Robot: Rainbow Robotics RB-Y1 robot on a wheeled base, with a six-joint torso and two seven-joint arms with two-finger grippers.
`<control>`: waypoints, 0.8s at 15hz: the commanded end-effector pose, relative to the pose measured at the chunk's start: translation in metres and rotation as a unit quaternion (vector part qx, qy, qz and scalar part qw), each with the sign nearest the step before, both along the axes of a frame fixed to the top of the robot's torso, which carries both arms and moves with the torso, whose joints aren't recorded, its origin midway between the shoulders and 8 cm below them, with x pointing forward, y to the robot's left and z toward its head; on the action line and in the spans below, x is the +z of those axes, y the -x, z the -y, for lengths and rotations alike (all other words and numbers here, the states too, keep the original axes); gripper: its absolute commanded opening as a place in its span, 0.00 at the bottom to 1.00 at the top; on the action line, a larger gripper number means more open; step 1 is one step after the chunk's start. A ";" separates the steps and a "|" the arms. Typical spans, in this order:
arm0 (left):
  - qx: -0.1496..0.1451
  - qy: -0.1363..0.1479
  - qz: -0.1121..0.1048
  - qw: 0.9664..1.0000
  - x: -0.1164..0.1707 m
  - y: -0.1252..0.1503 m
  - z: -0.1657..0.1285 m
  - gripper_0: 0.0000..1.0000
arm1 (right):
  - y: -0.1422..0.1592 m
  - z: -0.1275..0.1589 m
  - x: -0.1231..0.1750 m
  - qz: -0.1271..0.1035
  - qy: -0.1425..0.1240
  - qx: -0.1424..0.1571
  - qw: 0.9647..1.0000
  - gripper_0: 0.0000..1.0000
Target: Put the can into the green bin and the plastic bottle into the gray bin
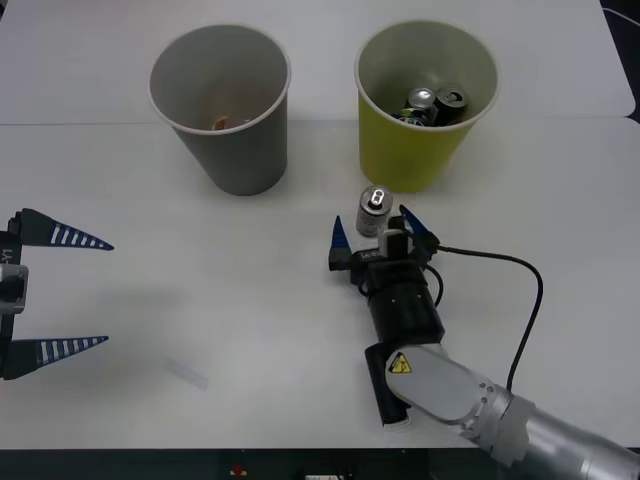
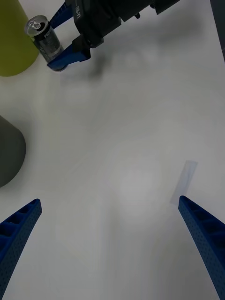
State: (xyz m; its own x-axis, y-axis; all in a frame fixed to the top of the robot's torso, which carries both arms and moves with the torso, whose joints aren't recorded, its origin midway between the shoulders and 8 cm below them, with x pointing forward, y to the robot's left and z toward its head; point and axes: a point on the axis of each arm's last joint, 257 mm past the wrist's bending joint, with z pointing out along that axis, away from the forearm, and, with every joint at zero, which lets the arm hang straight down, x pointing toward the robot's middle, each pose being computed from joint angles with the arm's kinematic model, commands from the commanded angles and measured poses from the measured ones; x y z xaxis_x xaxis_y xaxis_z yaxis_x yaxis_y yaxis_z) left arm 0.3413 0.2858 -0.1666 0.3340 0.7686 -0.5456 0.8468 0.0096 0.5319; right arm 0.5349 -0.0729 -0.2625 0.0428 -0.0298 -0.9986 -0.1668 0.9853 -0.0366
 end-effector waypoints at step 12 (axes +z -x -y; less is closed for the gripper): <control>0.000 0.000 0.000 1.000 0.000 0.000 0.000 1.00 | -0.016 0.000 0.008 0.001 0.012 0.002 1.000 0.19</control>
State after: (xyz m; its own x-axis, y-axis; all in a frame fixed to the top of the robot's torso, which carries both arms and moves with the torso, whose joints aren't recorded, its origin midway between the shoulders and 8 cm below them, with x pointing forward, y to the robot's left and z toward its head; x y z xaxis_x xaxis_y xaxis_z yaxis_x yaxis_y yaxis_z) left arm 0.3413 0.2858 -0.1666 0.3340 0.7686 -0.5456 0.8468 0.0096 0.5319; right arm 0.5511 -0.0723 -0.2532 0.0486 -0.0503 -0.9976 -0.1704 0.9837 -0.0579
